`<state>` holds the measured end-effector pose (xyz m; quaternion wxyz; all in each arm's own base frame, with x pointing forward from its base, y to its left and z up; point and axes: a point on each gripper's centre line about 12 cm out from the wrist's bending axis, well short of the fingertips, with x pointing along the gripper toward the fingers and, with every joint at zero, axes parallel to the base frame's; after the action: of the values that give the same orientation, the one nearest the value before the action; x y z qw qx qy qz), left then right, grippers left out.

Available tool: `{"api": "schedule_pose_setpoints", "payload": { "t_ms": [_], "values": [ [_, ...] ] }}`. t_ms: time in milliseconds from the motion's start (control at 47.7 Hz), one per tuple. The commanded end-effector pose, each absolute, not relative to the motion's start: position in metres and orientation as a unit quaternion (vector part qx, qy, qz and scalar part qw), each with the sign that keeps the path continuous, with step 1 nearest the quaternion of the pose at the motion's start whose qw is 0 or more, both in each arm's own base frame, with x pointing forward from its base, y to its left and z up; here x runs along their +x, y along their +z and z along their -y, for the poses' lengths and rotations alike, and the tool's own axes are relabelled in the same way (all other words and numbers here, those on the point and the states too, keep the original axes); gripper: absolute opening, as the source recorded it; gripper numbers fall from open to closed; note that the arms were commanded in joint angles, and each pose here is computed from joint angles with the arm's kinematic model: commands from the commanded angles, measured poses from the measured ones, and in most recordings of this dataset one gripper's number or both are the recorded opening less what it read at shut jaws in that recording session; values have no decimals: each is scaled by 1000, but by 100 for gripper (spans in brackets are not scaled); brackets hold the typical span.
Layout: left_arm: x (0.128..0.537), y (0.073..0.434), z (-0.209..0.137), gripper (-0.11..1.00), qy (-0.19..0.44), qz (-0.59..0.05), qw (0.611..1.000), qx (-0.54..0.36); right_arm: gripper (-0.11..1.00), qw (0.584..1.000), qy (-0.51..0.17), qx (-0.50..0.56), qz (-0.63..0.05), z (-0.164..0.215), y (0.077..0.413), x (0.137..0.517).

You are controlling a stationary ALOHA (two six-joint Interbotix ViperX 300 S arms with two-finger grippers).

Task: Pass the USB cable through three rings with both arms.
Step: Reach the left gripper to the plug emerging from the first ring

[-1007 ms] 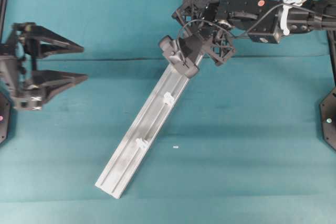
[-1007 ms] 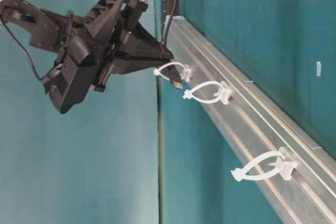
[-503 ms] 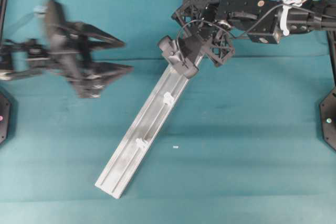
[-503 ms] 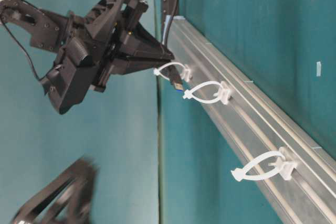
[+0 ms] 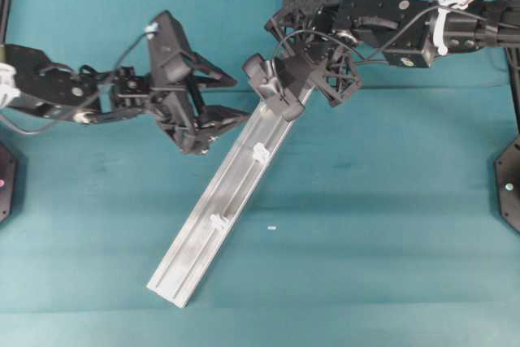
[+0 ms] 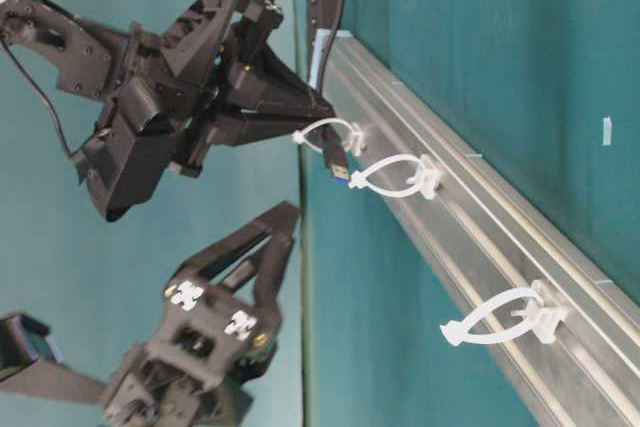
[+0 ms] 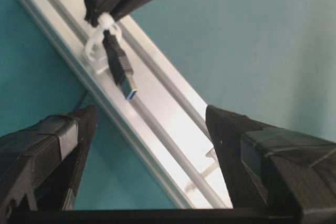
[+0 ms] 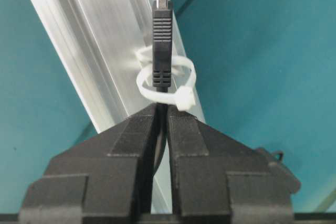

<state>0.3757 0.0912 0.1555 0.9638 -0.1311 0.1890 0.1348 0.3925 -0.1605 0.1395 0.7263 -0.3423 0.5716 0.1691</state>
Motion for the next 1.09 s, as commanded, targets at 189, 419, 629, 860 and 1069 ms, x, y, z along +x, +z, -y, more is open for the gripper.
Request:
{"api": "schedule_pose_setpoints", "payload": {
  "t_ms": [189,419,629,860,1069],
  "values": [
    [398,144,-100,91,137,-182,965,-130,8,727,172,-345,-568,159,140,395],
    [418,136,-106,91,138,-183,965,-129,8,728,170,-346,-566,159,141,396],
    [422,122,-110,90,142,-196,961,-132,8,728,171,-345,-568,159,140,395],
    [421,117,-110,90,142,-199,960,-132,8,728,170,-346,-567,159,141,396],
    [429,118,-112,88,141,-192,962,-129,8,729,170,-346,-566,159,140,396]
  ]
}}
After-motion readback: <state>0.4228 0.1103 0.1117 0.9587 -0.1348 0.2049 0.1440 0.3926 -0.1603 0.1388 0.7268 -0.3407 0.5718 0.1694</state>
